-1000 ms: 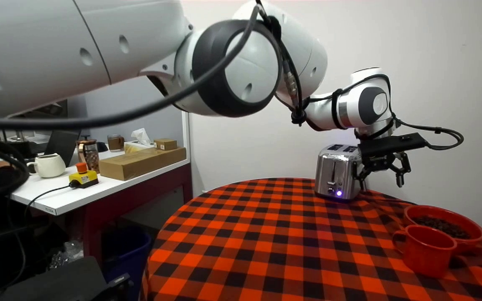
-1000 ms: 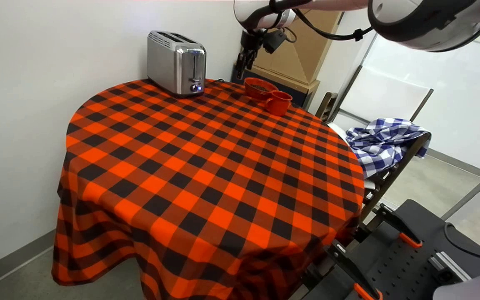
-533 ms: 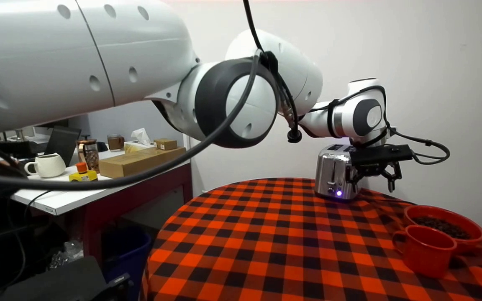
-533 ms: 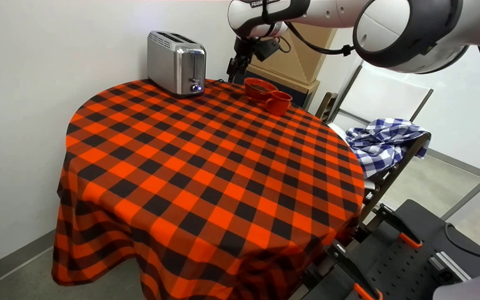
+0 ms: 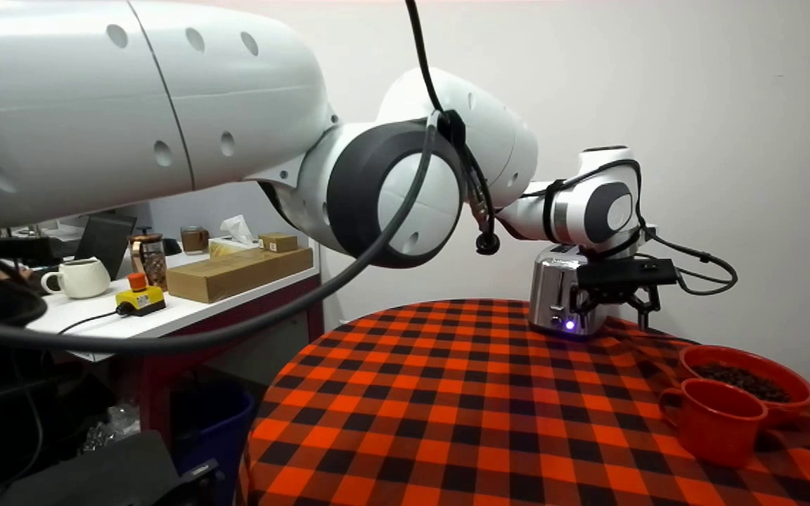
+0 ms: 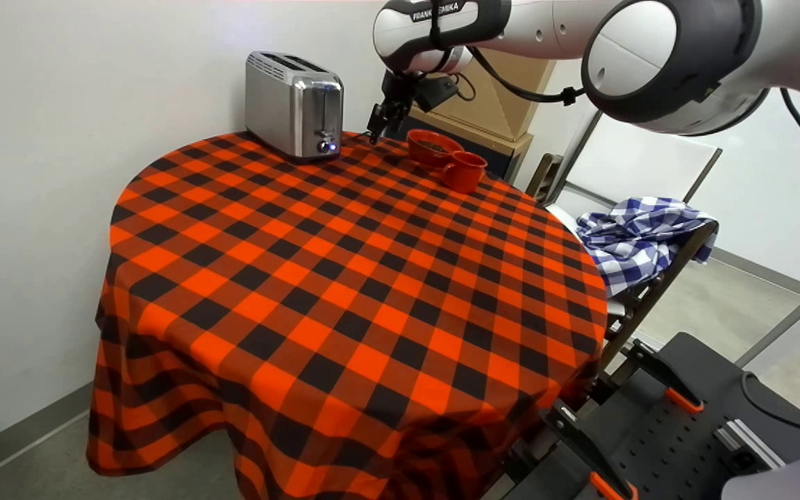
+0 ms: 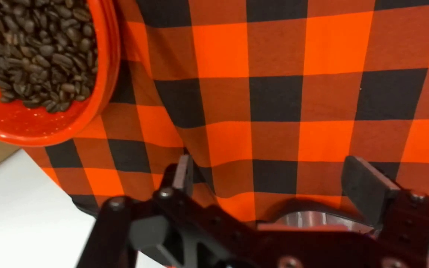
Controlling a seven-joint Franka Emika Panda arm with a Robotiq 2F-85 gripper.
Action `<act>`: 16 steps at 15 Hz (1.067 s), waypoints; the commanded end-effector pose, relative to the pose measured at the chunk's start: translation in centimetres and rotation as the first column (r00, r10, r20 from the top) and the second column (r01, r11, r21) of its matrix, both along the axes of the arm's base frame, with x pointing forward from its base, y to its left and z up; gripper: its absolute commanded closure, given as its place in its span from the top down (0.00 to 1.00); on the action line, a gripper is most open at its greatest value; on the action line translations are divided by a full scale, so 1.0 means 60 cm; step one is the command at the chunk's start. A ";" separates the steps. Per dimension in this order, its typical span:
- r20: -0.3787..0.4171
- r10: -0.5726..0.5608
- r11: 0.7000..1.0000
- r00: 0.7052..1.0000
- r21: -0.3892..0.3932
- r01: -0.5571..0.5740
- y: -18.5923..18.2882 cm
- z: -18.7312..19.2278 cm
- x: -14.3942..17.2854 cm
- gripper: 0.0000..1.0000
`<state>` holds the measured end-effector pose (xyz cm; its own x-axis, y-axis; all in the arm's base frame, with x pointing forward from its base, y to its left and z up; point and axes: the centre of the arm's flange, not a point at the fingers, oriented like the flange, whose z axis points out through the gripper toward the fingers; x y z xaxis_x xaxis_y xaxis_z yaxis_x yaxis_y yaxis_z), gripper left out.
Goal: Turn off the toaster
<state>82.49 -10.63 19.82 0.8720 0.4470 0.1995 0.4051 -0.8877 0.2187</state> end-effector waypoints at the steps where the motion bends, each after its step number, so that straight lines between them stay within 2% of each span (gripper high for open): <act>1: 0.047 -0.017 0.998 0.999 0.054 0.015 0.000 -0.022 0.124 1.00; 5: 0.064 -0.021 0.997 0.998 0.082 0.016 0.018 -0.034 0.127 1.00; 16: 0.123 -0.028 0.996 0.992 0.087 0.017 0.046 -0.058 0.133 1.00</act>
<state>83.07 -7.71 17.56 0.8568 0.4177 0.3025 0.3746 -0.9072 0.1915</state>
